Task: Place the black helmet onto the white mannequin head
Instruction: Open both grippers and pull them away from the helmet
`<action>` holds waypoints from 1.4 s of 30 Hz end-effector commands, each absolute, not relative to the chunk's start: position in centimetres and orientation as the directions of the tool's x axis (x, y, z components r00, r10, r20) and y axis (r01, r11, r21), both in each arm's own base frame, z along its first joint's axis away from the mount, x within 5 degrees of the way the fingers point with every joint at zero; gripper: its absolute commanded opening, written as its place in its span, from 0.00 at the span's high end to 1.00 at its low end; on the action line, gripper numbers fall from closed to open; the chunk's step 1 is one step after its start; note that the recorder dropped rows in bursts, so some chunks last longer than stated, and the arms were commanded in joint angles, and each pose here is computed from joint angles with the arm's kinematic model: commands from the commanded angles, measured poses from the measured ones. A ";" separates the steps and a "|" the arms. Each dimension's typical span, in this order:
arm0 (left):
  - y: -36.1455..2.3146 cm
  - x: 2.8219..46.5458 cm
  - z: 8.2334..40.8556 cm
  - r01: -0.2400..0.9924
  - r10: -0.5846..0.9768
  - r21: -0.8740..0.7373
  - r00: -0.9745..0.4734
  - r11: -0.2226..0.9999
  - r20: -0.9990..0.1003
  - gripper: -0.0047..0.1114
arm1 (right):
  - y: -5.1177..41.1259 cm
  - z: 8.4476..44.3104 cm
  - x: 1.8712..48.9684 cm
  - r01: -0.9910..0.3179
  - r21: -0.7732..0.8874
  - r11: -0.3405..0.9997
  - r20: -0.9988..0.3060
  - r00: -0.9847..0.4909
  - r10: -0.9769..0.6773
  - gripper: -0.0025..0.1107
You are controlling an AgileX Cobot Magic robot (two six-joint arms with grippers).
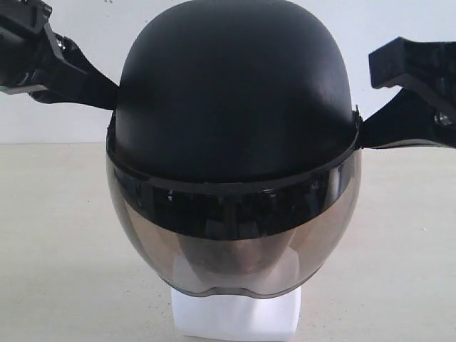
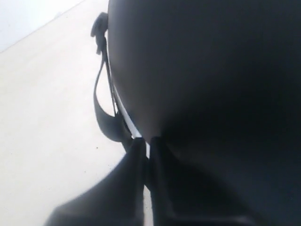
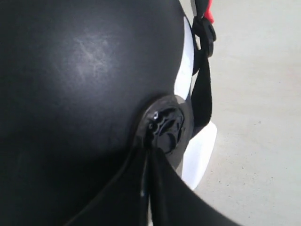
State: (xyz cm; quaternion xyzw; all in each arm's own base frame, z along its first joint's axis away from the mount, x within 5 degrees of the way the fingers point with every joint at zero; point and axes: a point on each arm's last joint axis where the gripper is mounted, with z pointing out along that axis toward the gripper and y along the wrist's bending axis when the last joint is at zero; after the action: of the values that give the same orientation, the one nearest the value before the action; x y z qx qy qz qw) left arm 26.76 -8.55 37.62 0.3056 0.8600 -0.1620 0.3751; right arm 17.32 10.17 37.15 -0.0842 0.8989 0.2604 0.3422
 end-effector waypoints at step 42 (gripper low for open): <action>-6.1 13.3 40.5 0.587 0.292 -0.081 -0.511 0.806 -0.808 0.92 | 8.4 38.0 14.1 -0.333 0.352 0.875 -0.661 -0.750 -0.019 0.98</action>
State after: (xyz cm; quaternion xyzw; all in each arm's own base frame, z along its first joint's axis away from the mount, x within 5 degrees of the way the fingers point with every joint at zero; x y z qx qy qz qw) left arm 14.47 -6.03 41.12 0.2654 0.8484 -0.1557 0.4306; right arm 14.21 8.46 38.14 -0.0920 0.9063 0.2353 0.3389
